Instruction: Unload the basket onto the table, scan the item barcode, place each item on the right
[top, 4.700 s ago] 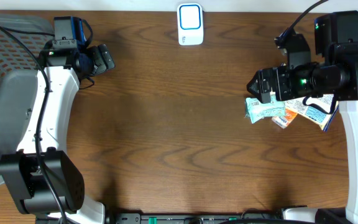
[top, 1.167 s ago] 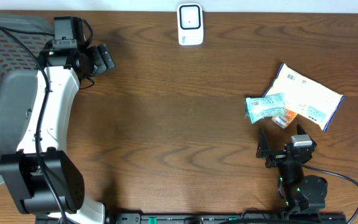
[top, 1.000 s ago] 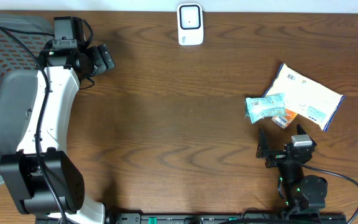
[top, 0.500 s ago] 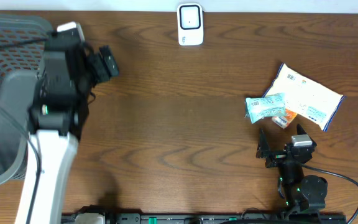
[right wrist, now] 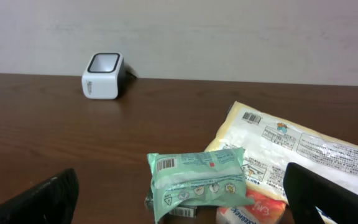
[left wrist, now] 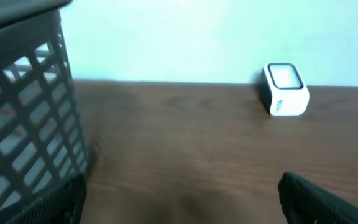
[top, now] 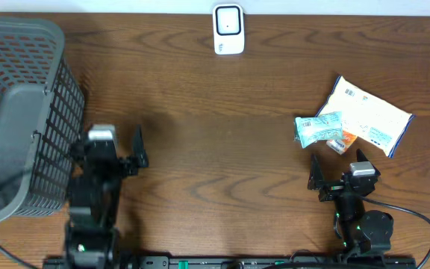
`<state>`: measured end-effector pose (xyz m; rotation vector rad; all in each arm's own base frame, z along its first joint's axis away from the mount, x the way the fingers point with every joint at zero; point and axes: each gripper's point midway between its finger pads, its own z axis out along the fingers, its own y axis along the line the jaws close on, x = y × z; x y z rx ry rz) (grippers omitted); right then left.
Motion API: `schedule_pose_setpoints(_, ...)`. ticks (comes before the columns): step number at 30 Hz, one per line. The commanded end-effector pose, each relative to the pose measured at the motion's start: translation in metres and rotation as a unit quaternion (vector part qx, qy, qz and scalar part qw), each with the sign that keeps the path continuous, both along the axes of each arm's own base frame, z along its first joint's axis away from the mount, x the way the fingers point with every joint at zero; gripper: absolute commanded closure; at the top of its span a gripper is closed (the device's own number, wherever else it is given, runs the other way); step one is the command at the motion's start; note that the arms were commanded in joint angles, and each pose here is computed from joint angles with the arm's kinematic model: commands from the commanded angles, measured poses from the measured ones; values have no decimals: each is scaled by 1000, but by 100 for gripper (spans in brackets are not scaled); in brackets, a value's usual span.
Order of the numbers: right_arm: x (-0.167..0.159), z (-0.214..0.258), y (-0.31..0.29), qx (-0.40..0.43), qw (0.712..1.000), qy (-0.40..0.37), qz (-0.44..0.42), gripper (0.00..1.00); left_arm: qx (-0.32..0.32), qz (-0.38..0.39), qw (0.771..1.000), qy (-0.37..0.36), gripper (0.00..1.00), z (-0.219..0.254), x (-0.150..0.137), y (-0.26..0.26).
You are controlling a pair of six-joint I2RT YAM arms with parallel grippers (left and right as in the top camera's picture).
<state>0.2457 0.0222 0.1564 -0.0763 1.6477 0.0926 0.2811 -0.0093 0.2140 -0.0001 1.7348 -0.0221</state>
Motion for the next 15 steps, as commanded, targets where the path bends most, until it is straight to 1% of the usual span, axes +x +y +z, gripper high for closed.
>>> schedule_pose_setpoints(1,0,-1,3,-2,1000,0,6,1,39,-11,999,-34,2,-14,-10,-1)
schedule_pose_setpoints(4,0,-1,3,-2,1000,0,6,1,43,-10,997,-60,2,-24,-17,-1)
schedule_pose_setpoints(7,0,-1,3,-2,1000,0,6,1,44,-10,997,-68,3,-33,-21,-1)
schedule_pose_setpoints(15,0,-1,3,-2,1000,0,6,1,73,-14,996,-55,2,-52,-28,0)
